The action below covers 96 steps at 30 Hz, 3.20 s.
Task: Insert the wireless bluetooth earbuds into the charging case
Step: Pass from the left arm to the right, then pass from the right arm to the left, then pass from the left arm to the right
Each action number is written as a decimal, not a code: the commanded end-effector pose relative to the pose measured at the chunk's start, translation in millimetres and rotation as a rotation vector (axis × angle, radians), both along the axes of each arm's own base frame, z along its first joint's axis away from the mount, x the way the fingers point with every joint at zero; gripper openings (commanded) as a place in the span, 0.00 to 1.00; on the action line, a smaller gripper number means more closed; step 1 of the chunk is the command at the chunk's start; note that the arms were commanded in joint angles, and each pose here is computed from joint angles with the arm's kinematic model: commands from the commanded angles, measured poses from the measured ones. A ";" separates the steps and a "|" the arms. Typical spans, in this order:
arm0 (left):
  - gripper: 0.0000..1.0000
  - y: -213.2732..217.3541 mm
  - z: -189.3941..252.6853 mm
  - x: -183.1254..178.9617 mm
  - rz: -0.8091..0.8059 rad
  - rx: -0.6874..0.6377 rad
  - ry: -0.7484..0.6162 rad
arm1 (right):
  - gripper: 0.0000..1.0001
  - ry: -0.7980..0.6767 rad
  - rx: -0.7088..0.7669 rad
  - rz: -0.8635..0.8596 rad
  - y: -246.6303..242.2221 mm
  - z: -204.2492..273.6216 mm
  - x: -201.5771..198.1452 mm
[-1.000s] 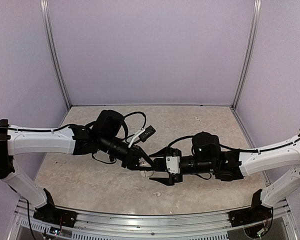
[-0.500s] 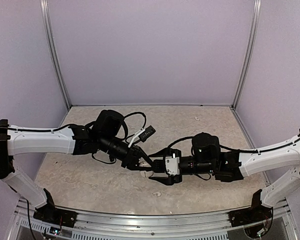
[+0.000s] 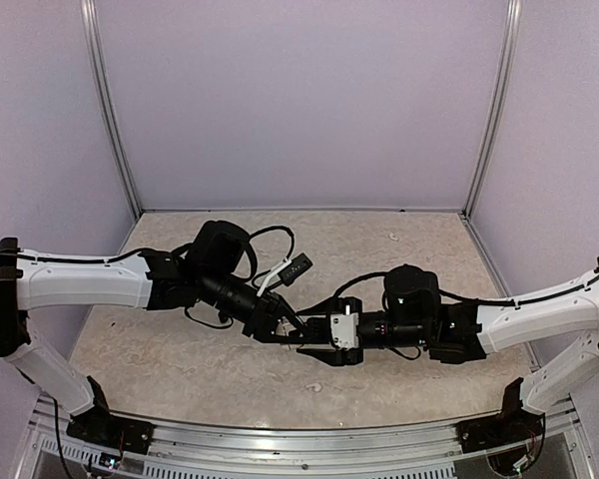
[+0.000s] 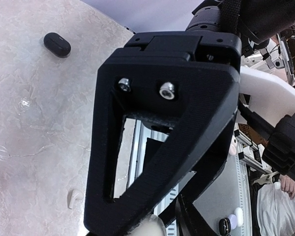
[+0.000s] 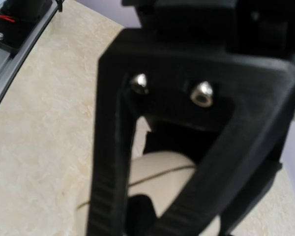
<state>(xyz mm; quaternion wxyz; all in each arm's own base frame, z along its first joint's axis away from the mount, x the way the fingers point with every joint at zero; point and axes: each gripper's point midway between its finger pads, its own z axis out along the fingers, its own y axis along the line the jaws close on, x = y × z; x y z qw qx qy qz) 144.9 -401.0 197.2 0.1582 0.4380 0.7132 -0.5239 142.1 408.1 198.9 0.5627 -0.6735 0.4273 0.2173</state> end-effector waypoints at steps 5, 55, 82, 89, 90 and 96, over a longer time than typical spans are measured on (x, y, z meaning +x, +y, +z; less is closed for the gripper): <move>0.36 -10.5 15.5 9.4 0.016 -0.065 -0.059 | 0.61 -0.017 0.119 -0.033 5.0 27.8 -2.3; 0.48 17.8 44.1 39.3 0.196 -0.198 -0.098 | 0.51 -0.107 0.242 -0.222 -9.2 42.6 33.2; 0.14 24.3 34.6 47.3 0.212 -0.170 -0.211 | 0.80 0.119 0.213 -0.203 -19.3 40.5 28.7; 0.13 32.6 25.0 53.0 0.194 -0.055 -0.397 | 0.64 0.391 0.122 -0.088 -36.2 39.8 19.2; 0.13 33.6 23.3 52.3 0.191 -0.035 -0.426 | 0.62 0.428 0.122 -0.070 -37.9 41.8 18.4; 0.12 26.9 19.3 39.9 0.119 0.046 -0.577 | 0.52 0.579 0.092 -0.011 -39.9 45.9 21.9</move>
